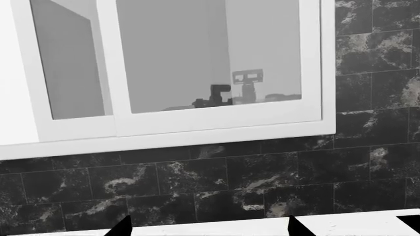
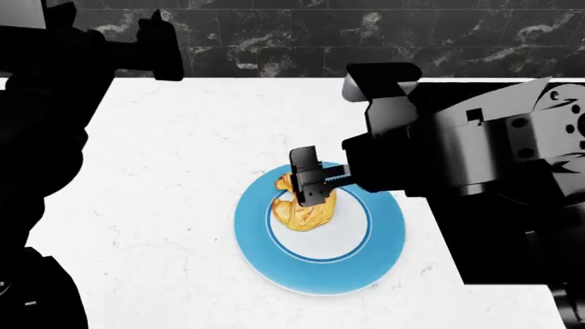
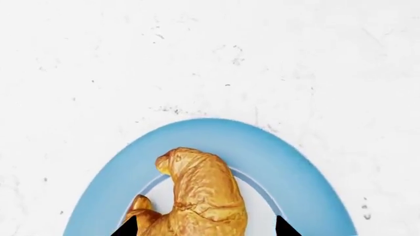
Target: Pick the croissant and place it on the pan. Then turn on the stove to warm the croissant.
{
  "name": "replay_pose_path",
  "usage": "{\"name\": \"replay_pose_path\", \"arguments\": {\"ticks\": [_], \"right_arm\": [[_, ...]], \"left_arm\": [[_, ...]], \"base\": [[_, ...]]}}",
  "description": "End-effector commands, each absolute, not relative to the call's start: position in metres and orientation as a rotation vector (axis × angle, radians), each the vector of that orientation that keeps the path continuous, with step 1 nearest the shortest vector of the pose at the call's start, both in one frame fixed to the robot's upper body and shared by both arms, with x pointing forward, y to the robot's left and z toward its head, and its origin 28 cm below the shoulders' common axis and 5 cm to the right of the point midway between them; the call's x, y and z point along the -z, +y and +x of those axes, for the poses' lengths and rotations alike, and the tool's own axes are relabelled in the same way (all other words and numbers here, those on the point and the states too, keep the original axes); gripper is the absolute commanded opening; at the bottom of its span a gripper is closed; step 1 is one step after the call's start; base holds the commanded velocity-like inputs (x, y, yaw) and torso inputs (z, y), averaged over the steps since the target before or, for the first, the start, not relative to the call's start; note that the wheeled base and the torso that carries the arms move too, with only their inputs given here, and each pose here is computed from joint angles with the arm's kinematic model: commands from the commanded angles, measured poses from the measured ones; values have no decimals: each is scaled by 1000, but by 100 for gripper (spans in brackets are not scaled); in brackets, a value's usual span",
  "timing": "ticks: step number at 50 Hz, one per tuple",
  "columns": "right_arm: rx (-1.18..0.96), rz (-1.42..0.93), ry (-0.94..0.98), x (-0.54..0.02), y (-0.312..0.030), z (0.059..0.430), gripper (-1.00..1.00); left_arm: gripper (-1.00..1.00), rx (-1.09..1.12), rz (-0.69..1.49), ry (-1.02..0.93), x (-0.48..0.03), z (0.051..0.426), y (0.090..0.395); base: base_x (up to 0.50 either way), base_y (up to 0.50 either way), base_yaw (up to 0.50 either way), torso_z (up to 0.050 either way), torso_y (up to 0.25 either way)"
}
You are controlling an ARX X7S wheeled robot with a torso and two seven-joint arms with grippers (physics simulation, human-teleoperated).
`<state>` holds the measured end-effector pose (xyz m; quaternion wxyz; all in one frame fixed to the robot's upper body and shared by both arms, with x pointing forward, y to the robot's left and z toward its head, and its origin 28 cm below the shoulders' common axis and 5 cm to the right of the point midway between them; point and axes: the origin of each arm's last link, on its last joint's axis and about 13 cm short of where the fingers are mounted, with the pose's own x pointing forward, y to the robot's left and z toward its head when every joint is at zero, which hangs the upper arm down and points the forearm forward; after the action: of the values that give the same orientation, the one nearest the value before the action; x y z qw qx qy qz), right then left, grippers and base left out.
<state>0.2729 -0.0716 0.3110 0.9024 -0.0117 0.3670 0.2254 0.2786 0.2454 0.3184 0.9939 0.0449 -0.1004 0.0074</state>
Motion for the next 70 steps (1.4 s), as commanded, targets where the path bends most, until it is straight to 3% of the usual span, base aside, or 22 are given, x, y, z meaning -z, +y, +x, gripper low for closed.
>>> {"name": "replay_pose_path", "arguments": {"ticks": [1,57,58,70], "right_arm": [[-475,2,793,-293,-70,279,100],[-475,-39,835,-257,-66,292,100],[-481,-45,836,-257,-65,292,-100],[-485,-79,760,-273,-67,290,-100]], "left_arm": [[100,-14,93,-196,-317,279,245],[100,-13,98,-185,-313,280,245],[100,-14,98,-185,-313,280,245],[100,-15,100,-184,-313,279,245]], "base": [[0,0,0,0,0],[0,0,0,0,0],[0,0,0,0,0],[0,0,0,0,0]]}}
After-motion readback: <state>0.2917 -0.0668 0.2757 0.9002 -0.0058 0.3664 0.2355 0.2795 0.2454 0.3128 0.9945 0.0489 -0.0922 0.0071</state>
